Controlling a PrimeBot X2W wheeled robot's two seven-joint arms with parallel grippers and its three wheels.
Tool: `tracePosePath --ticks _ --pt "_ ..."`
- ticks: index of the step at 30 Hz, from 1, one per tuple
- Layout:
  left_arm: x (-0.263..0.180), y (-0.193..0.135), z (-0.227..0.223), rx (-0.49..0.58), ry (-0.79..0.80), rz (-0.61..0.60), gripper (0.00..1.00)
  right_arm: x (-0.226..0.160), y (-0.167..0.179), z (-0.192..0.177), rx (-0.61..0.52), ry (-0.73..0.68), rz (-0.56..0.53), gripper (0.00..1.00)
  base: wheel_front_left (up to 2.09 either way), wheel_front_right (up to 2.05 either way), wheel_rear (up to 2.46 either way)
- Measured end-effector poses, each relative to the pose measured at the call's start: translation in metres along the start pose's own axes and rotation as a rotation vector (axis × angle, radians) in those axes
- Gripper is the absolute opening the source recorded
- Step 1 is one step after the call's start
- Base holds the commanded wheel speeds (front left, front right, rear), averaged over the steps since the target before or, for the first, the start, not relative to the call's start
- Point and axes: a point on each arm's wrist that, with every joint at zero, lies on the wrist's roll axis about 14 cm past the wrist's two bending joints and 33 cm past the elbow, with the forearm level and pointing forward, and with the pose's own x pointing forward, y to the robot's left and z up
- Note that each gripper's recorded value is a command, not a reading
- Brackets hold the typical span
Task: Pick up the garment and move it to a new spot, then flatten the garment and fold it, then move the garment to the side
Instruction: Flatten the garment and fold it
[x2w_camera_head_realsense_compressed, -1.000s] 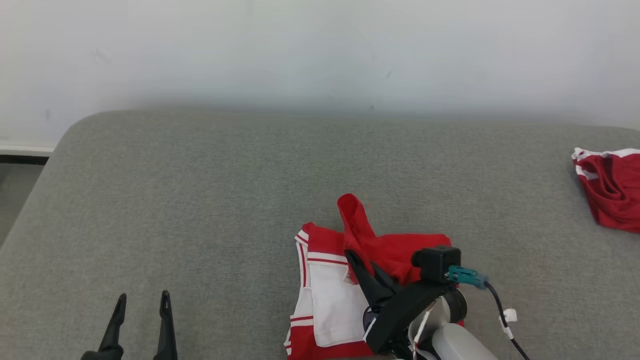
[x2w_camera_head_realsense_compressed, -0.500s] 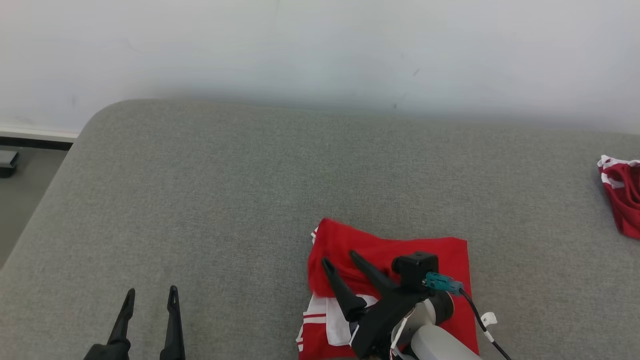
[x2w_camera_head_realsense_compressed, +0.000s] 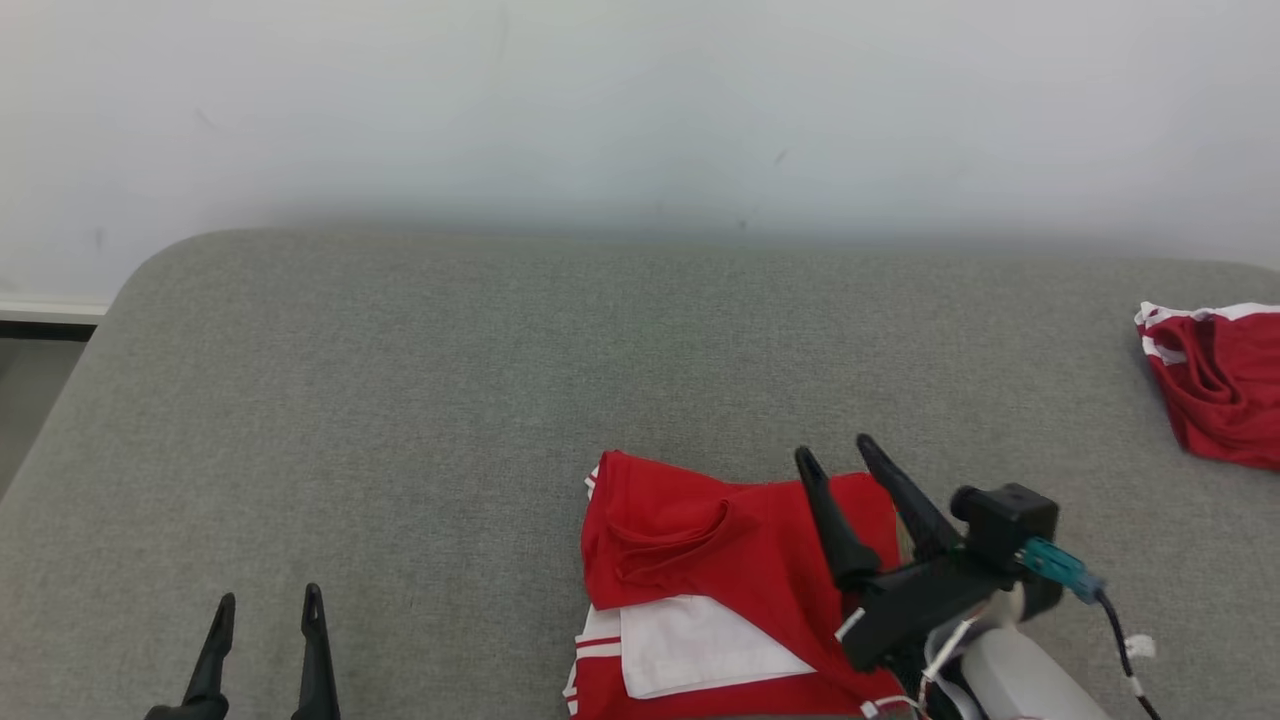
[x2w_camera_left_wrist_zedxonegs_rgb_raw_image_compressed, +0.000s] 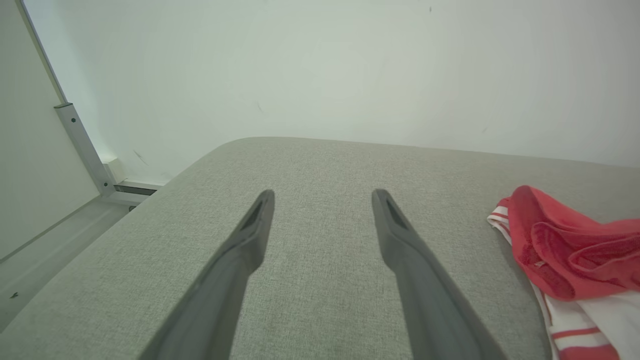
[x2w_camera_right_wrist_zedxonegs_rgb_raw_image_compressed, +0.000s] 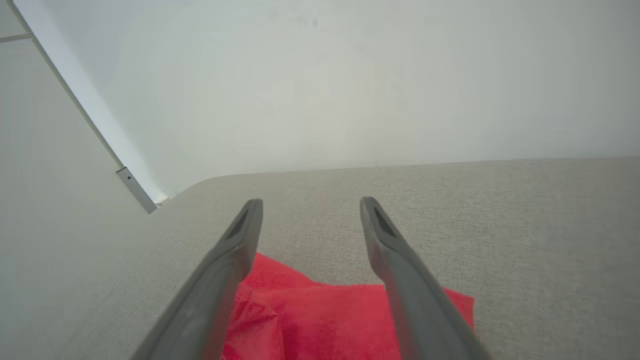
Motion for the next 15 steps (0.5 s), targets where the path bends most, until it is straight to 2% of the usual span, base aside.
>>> tracePosePath --ticks 6,15 --pt "-0.001 -0.004 0.000 0.003 0.001 -0.007 1.00 -0.026 -0.021 -0.008 -0.006 0.038 -0.057 1.00 0.00 0.00 0.00" --pt "-0.001 -0.002 -0.002 0.003 0.008 -0.003 1.00 -0.018 0.018 -0.025 0.011 0.117 0.046 1.00 0.00 0.00 0.00"
